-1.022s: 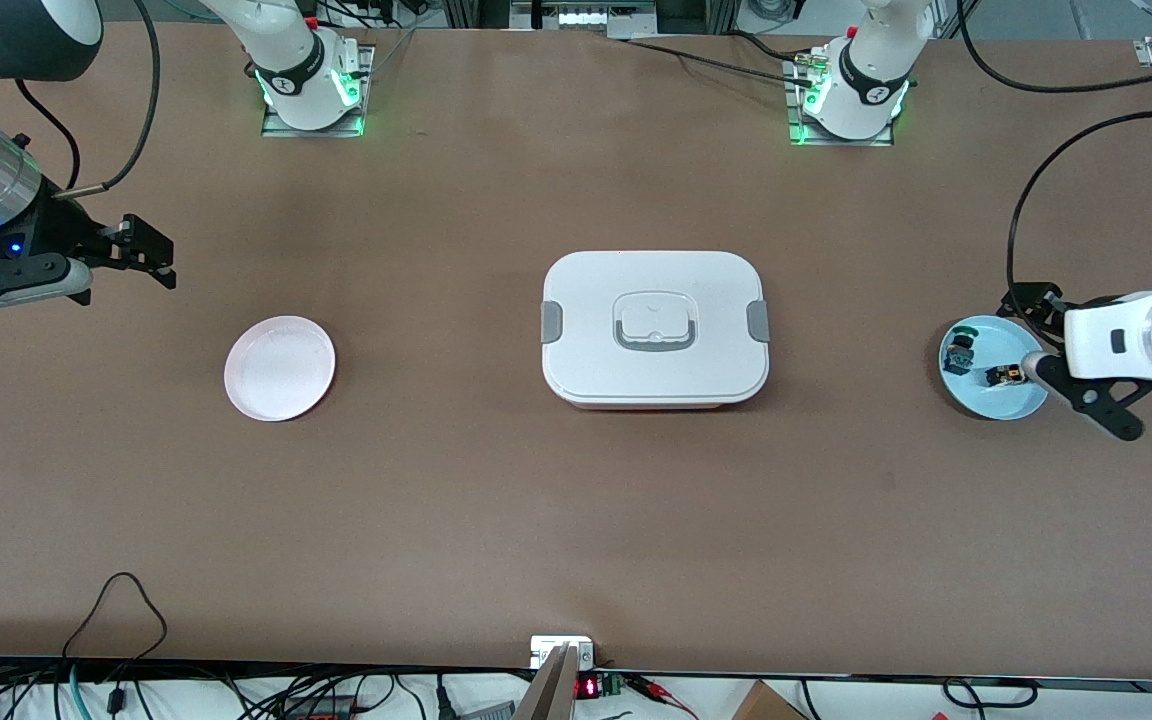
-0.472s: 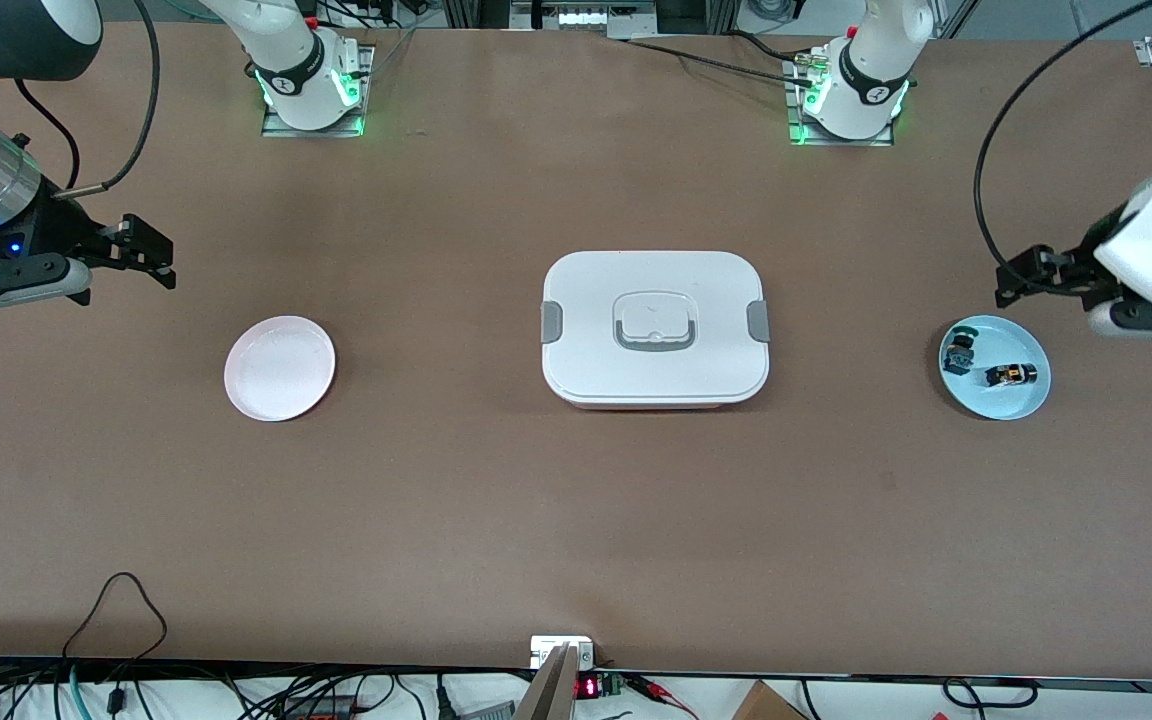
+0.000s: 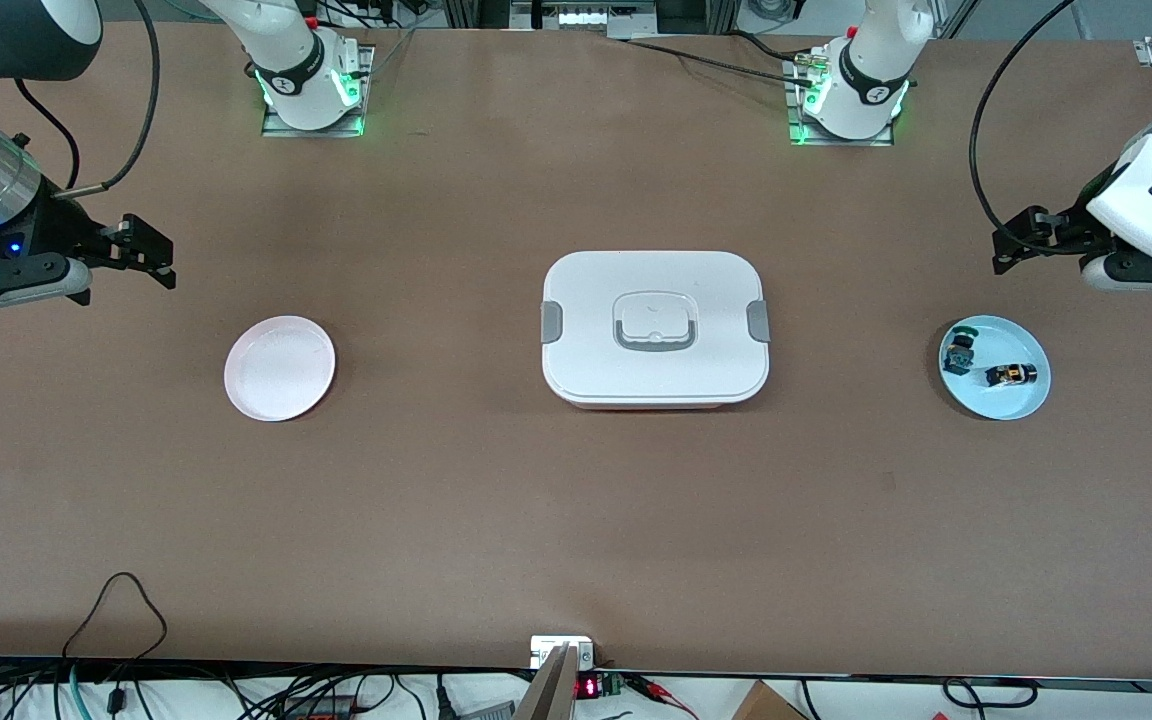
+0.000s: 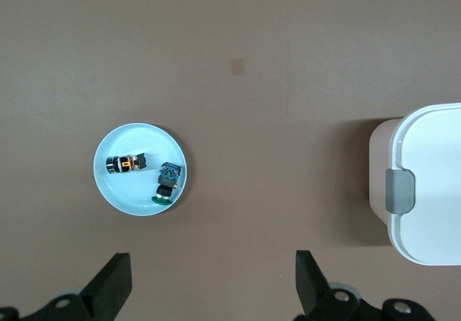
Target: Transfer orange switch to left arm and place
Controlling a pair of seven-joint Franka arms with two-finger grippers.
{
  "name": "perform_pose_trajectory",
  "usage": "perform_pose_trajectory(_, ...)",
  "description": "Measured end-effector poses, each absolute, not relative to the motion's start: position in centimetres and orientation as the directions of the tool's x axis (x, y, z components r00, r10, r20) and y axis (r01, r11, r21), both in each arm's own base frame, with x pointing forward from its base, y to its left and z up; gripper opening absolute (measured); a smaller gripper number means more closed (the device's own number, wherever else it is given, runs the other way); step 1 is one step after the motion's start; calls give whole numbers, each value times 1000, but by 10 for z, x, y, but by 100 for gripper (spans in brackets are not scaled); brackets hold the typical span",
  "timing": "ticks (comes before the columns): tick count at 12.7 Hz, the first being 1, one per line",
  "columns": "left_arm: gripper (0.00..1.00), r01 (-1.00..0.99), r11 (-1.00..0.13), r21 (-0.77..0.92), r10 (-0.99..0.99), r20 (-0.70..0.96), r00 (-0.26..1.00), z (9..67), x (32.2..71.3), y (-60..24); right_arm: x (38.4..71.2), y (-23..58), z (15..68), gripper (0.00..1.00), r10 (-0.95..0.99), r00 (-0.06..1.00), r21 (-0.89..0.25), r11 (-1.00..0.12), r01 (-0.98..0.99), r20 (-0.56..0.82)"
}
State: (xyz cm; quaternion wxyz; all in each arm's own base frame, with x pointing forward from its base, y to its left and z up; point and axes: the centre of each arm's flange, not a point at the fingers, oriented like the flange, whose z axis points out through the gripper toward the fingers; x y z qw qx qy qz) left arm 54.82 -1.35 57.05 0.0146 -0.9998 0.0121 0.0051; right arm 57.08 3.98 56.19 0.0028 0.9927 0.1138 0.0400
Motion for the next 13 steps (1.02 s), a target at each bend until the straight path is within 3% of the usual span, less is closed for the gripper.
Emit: perform_pose_trajectory(13,100,-29,-999,-30,-28,-36,999,572,545,-19,571,40,562,100,226,971,15,-974,226,79)
